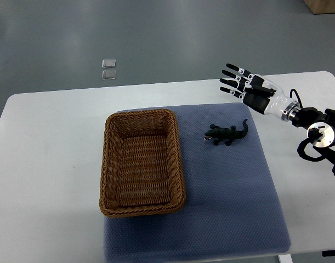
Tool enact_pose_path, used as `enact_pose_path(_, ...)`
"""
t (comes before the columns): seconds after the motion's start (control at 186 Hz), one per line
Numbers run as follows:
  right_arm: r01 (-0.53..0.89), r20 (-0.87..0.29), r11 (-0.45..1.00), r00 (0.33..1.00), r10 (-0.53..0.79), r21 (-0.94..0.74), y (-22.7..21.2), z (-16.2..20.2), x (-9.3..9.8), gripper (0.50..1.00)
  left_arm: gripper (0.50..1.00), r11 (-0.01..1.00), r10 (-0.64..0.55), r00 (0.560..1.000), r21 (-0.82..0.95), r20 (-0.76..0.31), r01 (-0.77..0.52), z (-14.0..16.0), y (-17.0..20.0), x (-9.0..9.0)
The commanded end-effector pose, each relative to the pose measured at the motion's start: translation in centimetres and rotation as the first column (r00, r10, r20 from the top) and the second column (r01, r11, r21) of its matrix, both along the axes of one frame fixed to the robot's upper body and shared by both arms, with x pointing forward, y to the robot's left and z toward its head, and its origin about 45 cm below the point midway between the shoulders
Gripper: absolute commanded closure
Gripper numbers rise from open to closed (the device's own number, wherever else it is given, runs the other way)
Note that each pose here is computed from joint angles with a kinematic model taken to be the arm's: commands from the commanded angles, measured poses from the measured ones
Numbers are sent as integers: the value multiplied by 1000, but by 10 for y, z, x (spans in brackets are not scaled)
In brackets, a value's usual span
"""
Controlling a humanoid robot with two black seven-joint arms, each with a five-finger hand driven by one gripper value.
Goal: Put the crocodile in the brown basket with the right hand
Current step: 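Move the right hand toward the toy crocodile beside the basket, then lower the open right hand over the toy crocodile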
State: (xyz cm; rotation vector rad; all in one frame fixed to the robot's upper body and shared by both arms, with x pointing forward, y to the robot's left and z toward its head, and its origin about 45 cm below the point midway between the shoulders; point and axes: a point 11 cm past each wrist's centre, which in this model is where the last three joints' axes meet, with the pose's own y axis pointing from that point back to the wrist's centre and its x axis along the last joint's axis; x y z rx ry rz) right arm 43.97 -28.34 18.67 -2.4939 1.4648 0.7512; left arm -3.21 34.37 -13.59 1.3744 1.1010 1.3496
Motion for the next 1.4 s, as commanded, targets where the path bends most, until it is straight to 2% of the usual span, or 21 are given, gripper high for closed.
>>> enact_pose_path(0.0, -2, 2, 1000, 1000, 2, -1, 0, 1, 0, 570, 500, 1000, -1, 1000, -1, 0, 1, 0, 0, 0)
enact_pose_path(0.434, -27, 13, 999, 1000, 27, -25, 8, 0, 1, 570, 500, 1000, 2, 1000, -12, 2, -2, 0, -2, 1)
enact_pose_path(0.665, -137, 105, 956, 980, 169, -260, 15, 2, -2, 572, 500, 1000, 2, 1000, -10, 4, -2, 0, -2, 2)
enact_pose_path(0.777, -167, 189, 906, 948, 256, -389, 18, 18, 4, 572, 500, 1000, 2, 1000, -10, 4, -2, 0, -2, 2)
enact_pose_path(1.067, -176, 332, 825, 855, 398, -537, 13, 53, 9, 570, 500, 1000, 2, 1000, -10, 4, -2, 0, -2, 2)
enact_pose_path(1.244, -231, 328, 723, 774, 542, -651, 22, 59, 6, 570, 500, 1000, 2, 1000, -12, 2, -2, 0, -2, 1)
enact_pose_path(1.394, -254, 235, 547, 704, 670, -798, 27, 50, 3, 570, 500, 1000, 2, 1000, -12, 4, -2, 0, -2, 2)
